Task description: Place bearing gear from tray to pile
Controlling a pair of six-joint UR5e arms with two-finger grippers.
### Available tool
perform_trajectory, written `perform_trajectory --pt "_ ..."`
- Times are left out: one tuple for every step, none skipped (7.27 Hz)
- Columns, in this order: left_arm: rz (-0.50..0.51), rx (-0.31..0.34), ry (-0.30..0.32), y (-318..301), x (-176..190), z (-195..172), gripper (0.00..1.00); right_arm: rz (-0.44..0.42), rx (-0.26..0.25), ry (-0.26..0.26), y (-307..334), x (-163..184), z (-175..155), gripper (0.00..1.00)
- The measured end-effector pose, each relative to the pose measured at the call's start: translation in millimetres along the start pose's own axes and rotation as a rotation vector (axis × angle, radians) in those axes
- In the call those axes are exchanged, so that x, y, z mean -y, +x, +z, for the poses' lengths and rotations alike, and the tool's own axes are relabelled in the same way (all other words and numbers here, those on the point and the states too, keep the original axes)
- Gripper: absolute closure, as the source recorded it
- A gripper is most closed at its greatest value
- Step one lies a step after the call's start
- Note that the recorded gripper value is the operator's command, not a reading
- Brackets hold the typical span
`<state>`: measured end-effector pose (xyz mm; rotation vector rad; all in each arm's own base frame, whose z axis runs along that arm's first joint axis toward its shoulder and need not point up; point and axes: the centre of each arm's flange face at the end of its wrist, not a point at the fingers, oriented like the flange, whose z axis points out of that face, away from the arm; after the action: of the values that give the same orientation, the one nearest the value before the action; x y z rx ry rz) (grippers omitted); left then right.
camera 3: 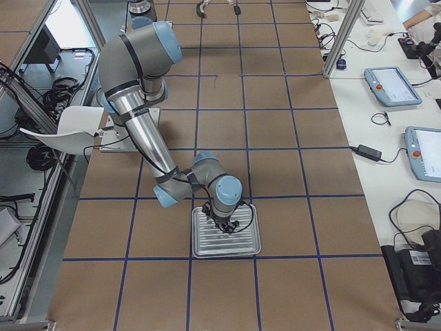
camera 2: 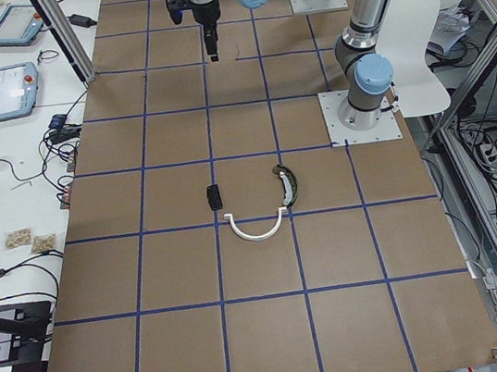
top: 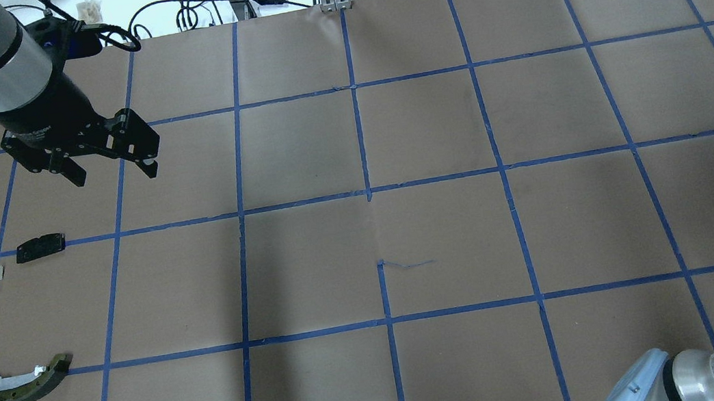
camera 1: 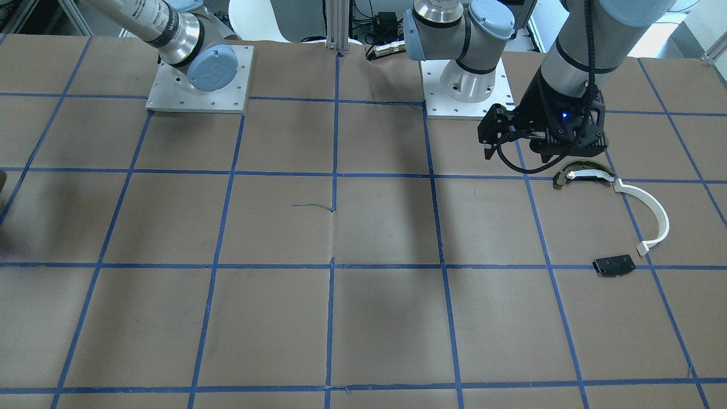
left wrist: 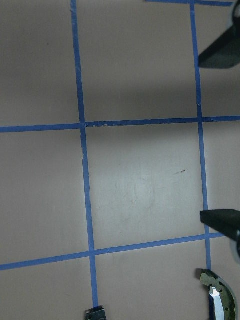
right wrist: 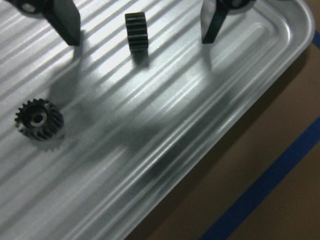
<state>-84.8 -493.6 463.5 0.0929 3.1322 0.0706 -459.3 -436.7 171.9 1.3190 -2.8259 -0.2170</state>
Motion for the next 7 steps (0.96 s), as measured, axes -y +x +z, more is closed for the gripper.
perform_trajectory --pt "0.000 0.000 0.000 0.0 0.0 0.0 0.00 0.003 -0.001 -0.006 -0.2 -0.7 -0.3 0.88" --pt "0.000 0.000 0.000 0.0 0.0 0.1 0.00 0.007 -0.001 -0.021 -0.4 -2.2 -1.1 1.00" --pt "0.000 0.001 -0.001 -0.1 -0.1 0.3 0.00 0.017 0.002 -0.038 -1.0 -4.1 -1.9 1.00" --pt "0.000 0.001 -0.002 -0.1 -0.2 0.6 0.00 0.035 0.003 -0.049 -1.2 -5.1 -4.2 1.00" --pt "0.000 0.001 -0.003 -0.1 -0.2 0.8 0.00 0.048 -0.007 -0.054 -1.2 -3.9 -13.2 1.00" --pt "0.000 0.001 -0.003 -0.1 -0.3 0.9 0.00 0.055 -0.028 -0.058 -2.5 3.1 -31.1 1.00" --pt "0.000 0.001 -0.004 -0.1 -0.4 1.2 0.00 0.075 -0.045 -0.057 -8.2 22.0 -59.4 1.00"
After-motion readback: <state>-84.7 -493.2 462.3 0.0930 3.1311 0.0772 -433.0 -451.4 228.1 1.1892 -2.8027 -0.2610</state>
